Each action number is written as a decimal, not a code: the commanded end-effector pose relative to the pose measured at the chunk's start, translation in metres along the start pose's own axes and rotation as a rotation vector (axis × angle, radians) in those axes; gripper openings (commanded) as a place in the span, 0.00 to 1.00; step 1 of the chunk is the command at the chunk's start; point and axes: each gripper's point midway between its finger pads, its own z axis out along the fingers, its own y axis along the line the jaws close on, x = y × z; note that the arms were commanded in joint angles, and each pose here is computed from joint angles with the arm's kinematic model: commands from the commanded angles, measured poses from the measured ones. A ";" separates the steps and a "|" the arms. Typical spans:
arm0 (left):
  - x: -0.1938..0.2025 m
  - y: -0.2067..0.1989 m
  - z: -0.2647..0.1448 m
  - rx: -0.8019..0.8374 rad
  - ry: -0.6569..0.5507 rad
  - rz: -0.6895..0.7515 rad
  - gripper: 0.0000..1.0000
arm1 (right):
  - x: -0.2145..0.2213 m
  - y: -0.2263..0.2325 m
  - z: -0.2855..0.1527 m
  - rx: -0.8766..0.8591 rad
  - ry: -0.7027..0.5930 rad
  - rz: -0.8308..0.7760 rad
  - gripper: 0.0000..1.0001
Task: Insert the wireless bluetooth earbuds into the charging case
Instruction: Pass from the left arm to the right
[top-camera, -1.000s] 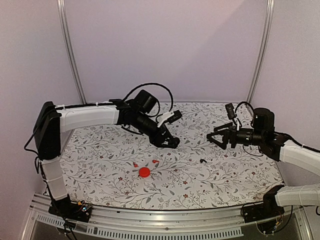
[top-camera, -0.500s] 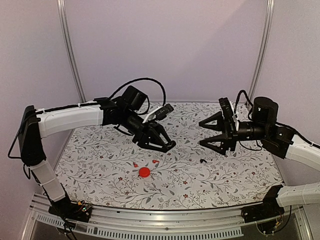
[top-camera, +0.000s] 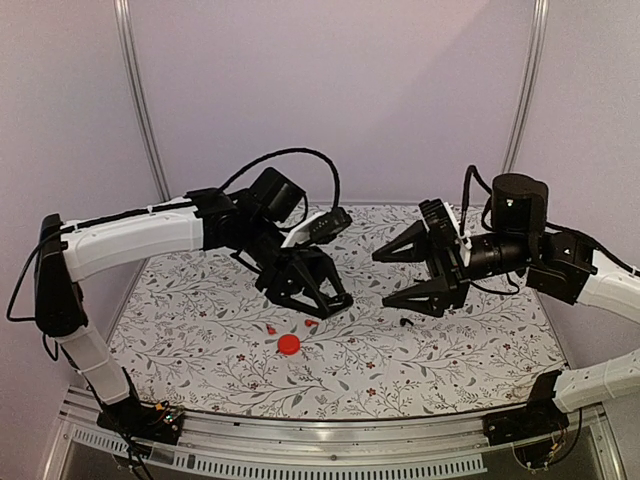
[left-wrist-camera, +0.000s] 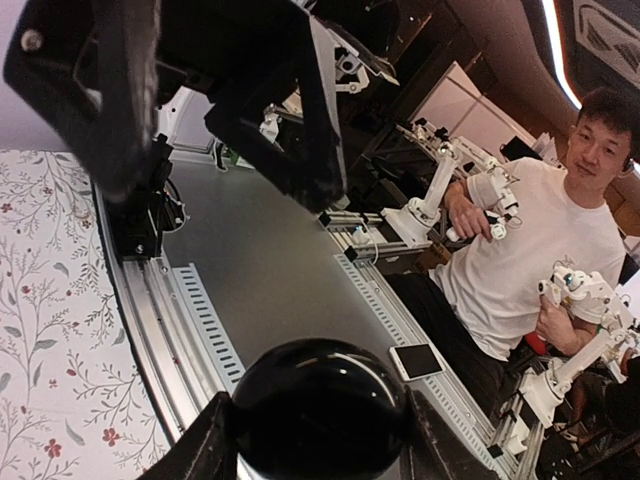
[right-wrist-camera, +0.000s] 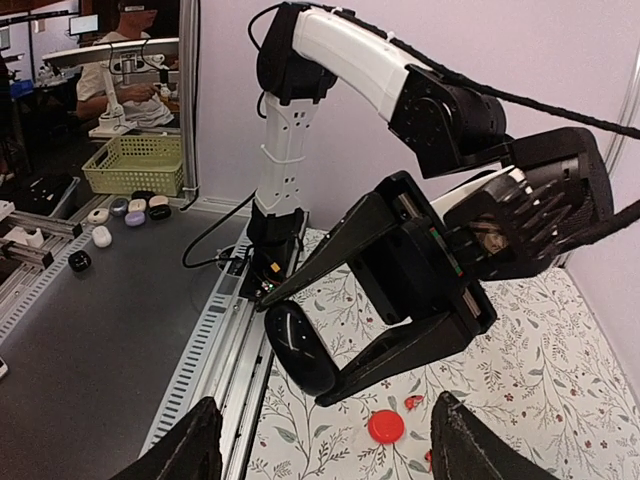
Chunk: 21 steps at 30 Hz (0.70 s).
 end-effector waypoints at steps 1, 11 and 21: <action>-0.004 -0.014 0.009 0.074 0.002 0.016 0.34 | 0.007 0.012 0.017 -0.042 0.061 -0.034 0.69; -0.004 -0.022 0.017 0.111 0.011 0.031 0.34 | 0.005 0.022 0.034 -0.085 0.076 -0.072 0.63; -0.005 -0.023 0.018 0.135 0.006 0.018 0.34 | 0.006 0.032 0.047 -0.120 0.109 -0.093 0.55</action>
